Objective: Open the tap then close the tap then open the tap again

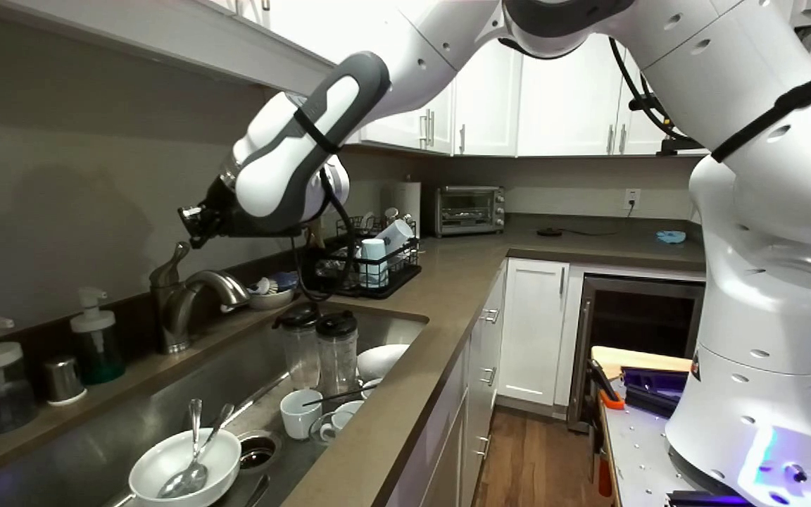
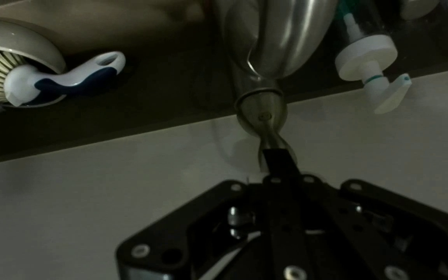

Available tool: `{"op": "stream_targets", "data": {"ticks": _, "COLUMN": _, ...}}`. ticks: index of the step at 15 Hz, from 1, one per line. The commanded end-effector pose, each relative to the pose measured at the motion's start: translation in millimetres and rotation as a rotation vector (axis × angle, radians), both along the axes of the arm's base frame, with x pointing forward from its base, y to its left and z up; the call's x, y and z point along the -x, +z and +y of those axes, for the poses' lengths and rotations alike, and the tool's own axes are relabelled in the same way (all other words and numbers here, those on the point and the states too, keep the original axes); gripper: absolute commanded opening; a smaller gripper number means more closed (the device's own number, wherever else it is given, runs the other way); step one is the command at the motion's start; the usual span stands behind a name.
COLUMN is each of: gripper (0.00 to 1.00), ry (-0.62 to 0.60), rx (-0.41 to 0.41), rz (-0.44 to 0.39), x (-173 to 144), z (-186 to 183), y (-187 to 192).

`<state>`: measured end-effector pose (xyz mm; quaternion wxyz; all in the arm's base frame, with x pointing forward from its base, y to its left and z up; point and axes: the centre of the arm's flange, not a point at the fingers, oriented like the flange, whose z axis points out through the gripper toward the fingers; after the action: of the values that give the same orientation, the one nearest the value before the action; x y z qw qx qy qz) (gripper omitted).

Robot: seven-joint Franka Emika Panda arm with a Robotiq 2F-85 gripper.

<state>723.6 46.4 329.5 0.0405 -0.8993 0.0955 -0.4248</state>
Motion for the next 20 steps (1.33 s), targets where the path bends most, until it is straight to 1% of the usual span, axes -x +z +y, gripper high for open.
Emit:
{"op": "stream_targets", "data": {"ticks": 1, "gripper": 0.0, "ry": 0.018, "rx": 0.016, "rz": 0.024, "x": -3.5, "z": 2.5, "y": -3.0}}
{"op": "stream_targets", "data": {"ticks": 8, "gripper": 0.0, "ry": 0.027, "rx": 0.006, "rz": 0.046, "x": -5.7, "z": 8.9, "y": -14.7}}
{"op": "stream_targets", "data": {"ticks": 13, "gripper": 0.0, "ry": 0.015, "rx": 0.021, "rz": 0.029, "x": -14.8, "z": 8.8, "y": -25.1}}
{"op": "stream_targets", "data": {"ticks": 16, "gripper": 0.0, "ry": 0.021, "rx": 0.012, "rz": 0.016, "x": -23.1, "z": 9.2, "y": -28.6}}
{"op": "stream_targets", "data": {"ticks": 20, "gripper": 0.0, "ry": 0.015, "rx": 0.024, "rz": -0.027, "x": -29.1, "z": 10.7, "y": -24.8}}
